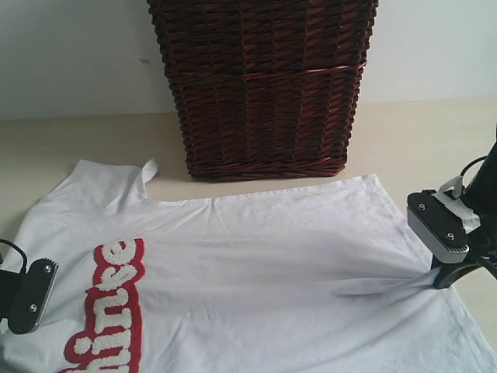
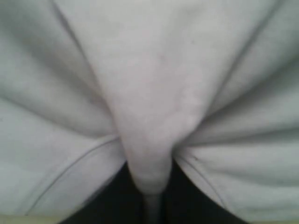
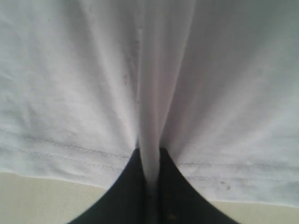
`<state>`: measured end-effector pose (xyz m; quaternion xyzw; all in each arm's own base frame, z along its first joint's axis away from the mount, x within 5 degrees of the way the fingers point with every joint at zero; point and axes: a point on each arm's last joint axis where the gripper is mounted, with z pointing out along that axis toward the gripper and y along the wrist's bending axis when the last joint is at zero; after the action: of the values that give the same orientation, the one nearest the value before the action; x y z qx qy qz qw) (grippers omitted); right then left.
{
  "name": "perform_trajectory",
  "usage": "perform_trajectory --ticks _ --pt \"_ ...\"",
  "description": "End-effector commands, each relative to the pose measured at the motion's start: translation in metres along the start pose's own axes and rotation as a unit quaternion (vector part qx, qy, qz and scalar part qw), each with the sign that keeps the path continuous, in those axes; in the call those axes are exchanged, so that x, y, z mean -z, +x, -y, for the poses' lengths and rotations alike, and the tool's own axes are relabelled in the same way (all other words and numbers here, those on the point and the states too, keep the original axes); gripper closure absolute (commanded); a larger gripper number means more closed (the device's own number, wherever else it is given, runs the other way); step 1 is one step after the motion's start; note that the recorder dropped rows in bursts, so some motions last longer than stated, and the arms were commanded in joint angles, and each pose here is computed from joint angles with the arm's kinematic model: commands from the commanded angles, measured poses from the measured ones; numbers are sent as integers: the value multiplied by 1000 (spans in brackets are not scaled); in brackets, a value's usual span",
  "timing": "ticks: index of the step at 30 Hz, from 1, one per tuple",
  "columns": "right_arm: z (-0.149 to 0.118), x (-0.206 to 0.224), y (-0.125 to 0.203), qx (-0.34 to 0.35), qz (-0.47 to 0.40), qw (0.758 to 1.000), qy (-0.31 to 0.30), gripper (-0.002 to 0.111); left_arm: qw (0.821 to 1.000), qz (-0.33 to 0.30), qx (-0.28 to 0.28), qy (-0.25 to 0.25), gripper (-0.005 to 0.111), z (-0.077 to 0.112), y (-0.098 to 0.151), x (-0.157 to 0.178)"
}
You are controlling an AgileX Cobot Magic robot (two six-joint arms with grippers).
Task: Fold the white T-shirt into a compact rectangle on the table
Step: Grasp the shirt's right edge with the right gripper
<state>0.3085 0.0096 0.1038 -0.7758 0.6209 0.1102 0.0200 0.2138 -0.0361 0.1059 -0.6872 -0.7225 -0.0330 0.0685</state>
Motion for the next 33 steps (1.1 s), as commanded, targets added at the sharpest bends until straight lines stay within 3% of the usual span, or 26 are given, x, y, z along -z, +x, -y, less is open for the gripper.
perform_trajectory --ticks 1,15,33 --pt "-7 -16 9 9 -22 999 -37 108 1000 13 14 19 106 5 -4 -22" --pt "-2 -11 -4 -147 37 988 -7 108 1000 13 14 19 106 5 -4 -22" --pt "1 7 -9 -175 48 983 34 108 1000 19 17 12 106 4 -5 -22"
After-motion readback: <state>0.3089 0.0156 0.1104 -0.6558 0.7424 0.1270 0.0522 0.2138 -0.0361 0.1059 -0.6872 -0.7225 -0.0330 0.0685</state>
